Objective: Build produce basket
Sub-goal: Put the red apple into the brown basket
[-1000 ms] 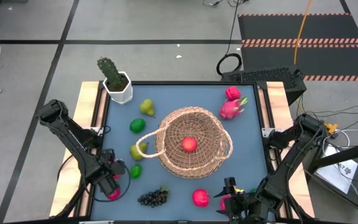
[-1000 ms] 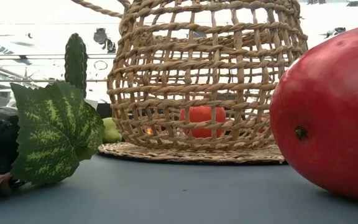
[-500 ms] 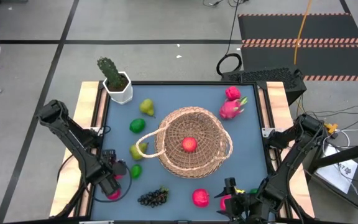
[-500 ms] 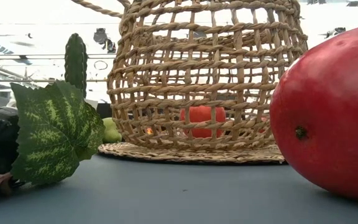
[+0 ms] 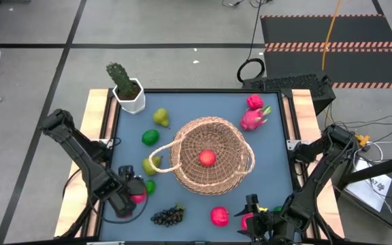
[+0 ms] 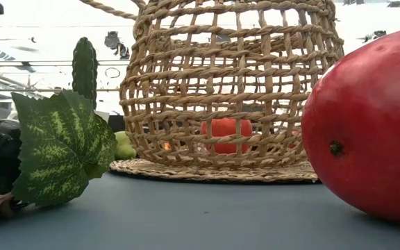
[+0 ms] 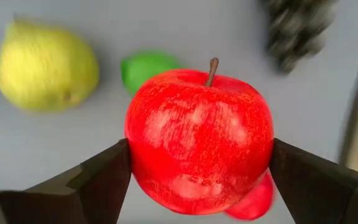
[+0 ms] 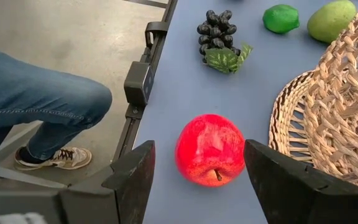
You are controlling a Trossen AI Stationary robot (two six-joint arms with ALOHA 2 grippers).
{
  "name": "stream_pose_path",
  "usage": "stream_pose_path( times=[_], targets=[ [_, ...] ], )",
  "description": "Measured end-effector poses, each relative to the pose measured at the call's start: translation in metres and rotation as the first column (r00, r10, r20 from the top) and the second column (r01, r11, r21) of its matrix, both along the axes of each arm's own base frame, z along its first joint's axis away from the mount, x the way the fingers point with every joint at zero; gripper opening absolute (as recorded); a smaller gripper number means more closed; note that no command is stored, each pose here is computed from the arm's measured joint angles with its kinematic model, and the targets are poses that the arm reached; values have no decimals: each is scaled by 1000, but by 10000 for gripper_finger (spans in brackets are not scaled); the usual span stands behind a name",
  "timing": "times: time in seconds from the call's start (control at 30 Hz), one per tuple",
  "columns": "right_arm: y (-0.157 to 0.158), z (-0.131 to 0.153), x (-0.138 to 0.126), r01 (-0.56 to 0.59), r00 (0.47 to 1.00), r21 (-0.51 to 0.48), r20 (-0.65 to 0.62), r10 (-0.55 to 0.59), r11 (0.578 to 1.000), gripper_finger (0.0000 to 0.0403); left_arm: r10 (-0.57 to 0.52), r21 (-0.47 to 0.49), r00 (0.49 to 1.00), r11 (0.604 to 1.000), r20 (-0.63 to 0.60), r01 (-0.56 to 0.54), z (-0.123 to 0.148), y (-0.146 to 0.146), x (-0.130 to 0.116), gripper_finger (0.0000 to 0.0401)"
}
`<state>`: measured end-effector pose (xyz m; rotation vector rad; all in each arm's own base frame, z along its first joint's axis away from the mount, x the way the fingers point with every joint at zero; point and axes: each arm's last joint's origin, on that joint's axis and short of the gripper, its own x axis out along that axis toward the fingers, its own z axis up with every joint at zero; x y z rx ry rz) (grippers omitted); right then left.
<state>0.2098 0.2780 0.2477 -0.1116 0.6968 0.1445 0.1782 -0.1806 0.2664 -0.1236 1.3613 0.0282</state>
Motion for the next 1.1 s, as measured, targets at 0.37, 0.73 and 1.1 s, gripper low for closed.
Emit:
stream_pose_path(
  times=[0.37,0.73,1.1],
  targets=[
    [0,0,0,10,1000,-5,10,-10,1000,240,-56,23,951,998,304,51,67,1,23,353],
    [-1,1,1,45,998,-29,53,-44,999,240,-151,121,873,987,464,107,97,12,40,353],
    [-1,1,1,44,998,-31,53,-42,999,240,-257,187,729,966,634,178,117,19,67,353]
  ],
)
